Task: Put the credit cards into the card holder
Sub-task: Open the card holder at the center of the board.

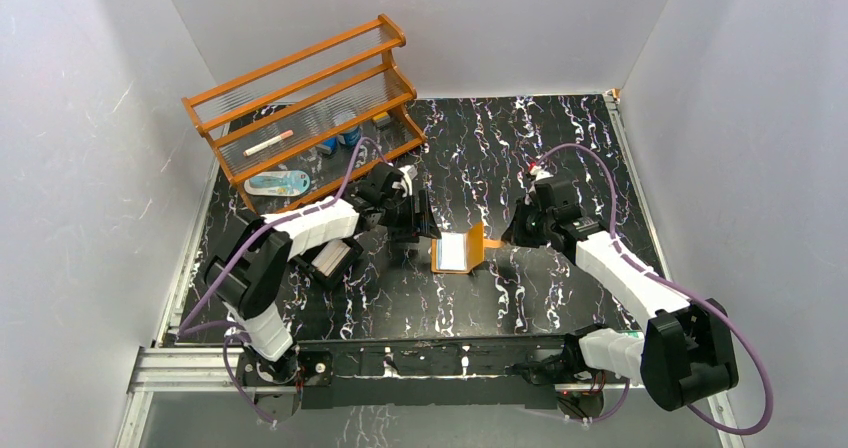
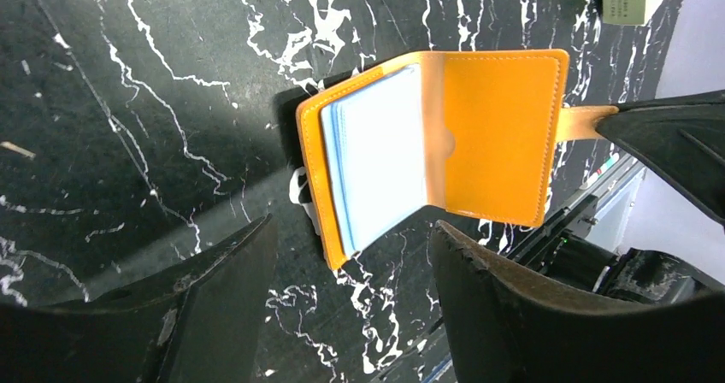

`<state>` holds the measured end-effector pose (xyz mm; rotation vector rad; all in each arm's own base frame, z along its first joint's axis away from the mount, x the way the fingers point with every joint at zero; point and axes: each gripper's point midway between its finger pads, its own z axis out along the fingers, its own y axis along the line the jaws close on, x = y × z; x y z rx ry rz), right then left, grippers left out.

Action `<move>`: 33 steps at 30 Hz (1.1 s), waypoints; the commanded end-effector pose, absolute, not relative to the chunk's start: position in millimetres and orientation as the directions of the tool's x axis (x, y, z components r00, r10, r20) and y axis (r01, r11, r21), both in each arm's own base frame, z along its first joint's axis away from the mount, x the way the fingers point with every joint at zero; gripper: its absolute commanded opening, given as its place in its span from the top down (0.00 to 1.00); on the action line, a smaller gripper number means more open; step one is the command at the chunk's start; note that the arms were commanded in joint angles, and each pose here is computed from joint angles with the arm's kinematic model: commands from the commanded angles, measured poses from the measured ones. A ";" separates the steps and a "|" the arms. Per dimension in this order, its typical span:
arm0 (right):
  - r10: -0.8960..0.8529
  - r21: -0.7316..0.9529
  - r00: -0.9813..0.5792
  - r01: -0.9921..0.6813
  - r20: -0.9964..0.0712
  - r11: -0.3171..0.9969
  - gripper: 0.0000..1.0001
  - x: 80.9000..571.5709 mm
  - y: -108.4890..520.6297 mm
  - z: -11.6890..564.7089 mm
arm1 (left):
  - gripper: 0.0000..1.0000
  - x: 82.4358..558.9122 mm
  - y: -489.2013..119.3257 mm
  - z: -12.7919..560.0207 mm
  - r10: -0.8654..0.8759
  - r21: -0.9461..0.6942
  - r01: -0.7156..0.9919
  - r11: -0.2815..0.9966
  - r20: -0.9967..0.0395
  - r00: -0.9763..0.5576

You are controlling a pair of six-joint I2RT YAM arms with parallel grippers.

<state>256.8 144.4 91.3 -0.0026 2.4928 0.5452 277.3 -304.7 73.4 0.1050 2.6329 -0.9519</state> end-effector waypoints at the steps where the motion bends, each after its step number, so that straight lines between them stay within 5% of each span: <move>1: 0.125 0.372 -0.819 -0.114 -0.560 0.921 1.00 257.7 139.6 87.8 | 0.36 285.8 -319.3 77.2 -0.031 -0.632 0.221 0.743 -0.361 -0.932; 15: 0.151 0.355 -0.833 -0.058 -0.533 0.933 1.00 255.0 130.7 78.2 | 0.38 273.7 -340.6 56.5 -0.017 -0.683 0.210 0.699 -0.310 -0.951; 25: 0.156 0.354 -0.835 -0.050 -0.529 0.934 1.00 251.9 128.9 77.9 | 0.54 270.4 -346.9 58.1 -0.002 -0.701 0.238 0.672 -0.324 -0.946; 33: 0.160 0.356 -0.840 -0.043 -0.519 0.934 1.00 250.8 128.9 73.5 | 0.55 265.0 -355.4 60.6 0.003 -0.738 0.252 0.626 -0.321 -0.947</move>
